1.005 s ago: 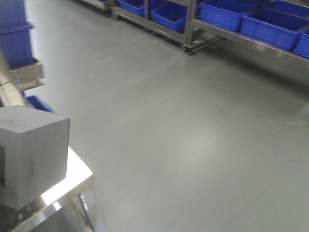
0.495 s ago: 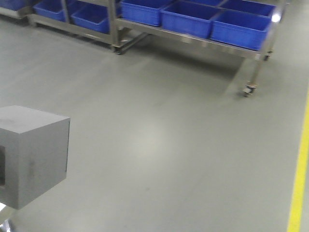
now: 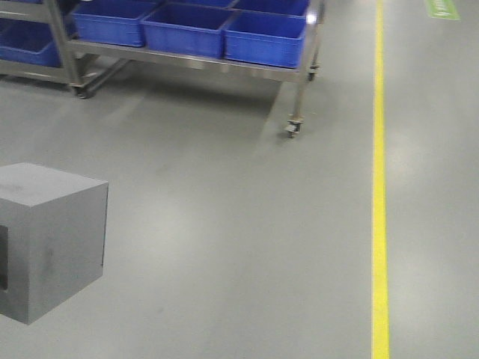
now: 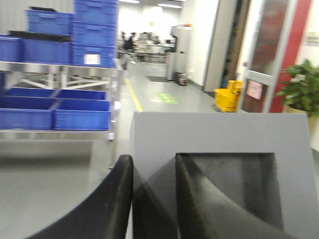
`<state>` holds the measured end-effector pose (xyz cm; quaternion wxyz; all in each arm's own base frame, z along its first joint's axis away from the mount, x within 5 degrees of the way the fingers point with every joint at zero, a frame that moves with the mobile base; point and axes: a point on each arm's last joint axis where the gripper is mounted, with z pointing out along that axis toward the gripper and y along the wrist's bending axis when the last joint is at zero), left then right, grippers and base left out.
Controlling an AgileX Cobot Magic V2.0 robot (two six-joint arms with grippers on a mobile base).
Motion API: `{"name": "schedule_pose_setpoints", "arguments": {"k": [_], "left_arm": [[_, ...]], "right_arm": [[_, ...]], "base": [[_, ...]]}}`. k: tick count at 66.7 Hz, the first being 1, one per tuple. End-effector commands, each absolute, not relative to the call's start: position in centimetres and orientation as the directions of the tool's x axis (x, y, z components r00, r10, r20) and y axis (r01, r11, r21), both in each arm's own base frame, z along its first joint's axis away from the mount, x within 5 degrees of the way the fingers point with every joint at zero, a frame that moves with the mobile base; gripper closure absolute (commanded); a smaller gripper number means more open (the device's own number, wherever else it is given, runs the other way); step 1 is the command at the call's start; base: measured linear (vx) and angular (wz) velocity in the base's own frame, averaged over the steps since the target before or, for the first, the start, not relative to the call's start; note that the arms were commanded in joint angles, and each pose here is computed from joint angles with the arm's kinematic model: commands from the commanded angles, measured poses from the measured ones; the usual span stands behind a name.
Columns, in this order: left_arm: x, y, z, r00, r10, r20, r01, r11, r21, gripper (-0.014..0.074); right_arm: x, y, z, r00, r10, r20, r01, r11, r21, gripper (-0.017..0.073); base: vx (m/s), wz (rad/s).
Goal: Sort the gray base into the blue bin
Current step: 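Drive the base away from the table, turning into the aisle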
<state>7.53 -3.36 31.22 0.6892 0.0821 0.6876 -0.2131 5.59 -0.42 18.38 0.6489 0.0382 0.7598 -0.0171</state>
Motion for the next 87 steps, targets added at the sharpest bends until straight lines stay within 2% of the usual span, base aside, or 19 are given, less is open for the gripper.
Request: {"name": "schedule_pose_setpoints", "arguments": {"k": [1, 37, 87], "left_arm": [[7.38, -3.23, 33.24, 0.072, -0.251, -0.965, 0.425, 0.883, -0.198, 0.0591], [7.38, -3.23, 33.24, 0.072, -0.251, -0.965, 0.425, 0.883, -0.198, 0.0591], [7.38, -3.23, 33.24, 0.072, -0.251, -0.965, 0.425, 0.883, -0.198, 0.0591]], "right_arm": [[5.79, -0.46, 18.87, -0.104, 0.016, -0.994, 0.081, 0.997, 0.007, 0.0564], [5.79, -0.46, 18.87, -0.104, 0.016, -0.994, 0.081, 0.997, 0.007, 0.0564], [5.79, -0.46, 18.87, -0.104, 0.016, -0.994, 0.081, 0.997, 0.007, 0.0564]], "base": [[0.07, -0.5], [0.09, -0.32], [0.24, -0.05]]}}
